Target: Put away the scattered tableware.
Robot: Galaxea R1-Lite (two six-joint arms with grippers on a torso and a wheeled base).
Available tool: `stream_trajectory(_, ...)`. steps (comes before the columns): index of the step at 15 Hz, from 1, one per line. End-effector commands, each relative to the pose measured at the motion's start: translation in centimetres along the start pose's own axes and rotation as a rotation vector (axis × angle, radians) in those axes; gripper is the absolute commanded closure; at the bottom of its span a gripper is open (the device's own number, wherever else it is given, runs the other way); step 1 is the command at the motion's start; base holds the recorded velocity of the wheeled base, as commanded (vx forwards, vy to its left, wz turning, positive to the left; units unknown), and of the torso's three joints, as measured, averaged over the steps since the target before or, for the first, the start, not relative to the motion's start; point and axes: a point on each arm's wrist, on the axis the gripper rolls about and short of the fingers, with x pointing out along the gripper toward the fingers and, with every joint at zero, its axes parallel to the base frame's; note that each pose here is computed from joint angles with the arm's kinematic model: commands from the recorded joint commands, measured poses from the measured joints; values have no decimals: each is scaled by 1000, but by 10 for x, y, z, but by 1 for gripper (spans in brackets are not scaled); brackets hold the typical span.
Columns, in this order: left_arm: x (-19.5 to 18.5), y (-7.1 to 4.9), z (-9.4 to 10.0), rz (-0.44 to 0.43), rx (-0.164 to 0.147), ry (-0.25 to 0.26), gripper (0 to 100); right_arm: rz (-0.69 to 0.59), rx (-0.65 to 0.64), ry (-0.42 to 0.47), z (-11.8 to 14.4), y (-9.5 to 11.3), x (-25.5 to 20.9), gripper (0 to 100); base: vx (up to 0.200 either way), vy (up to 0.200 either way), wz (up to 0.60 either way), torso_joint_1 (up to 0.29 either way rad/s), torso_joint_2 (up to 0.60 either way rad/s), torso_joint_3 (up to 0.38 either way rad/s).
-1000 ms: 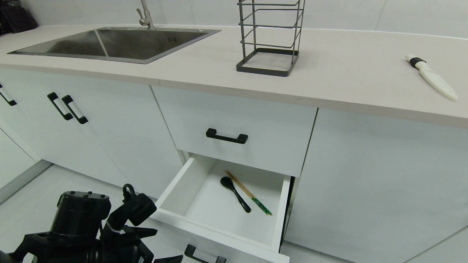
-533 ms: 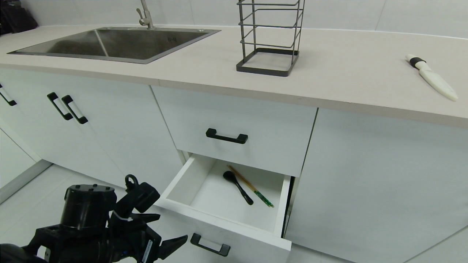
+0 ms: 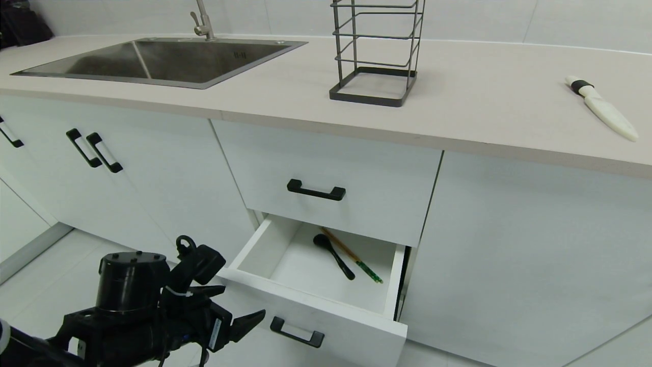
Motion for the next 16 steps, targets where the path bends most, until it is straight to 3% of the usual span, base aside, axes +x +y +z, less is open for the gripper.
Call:
stream_trajectory(1, 9, 1, -7, -2, 0, 13, 0, -1, 0, 1, 0, 0, 0, 0, 0, 0, 0, 0, 0, 0)
stream_trajectory(3, 10, 1, -6, -5, -1, 8, 0, -1, 0, 1, 0, 0, 0, 0, 0, 0, 0, 0, 0, 0)
stream_trajectory(10, 19, 3, 8, -42, 18, -88, 0, 1, 1, 1, 0, 0, 0, 0, 0, 0, 0, 0, 0, 0)
stream_trajectory(16, 28, 7, 17, -43, 22, -115, 0, -1, 0, 1, 0, 0, 0, 0, 0, 0, 0, 0, 0, 0)
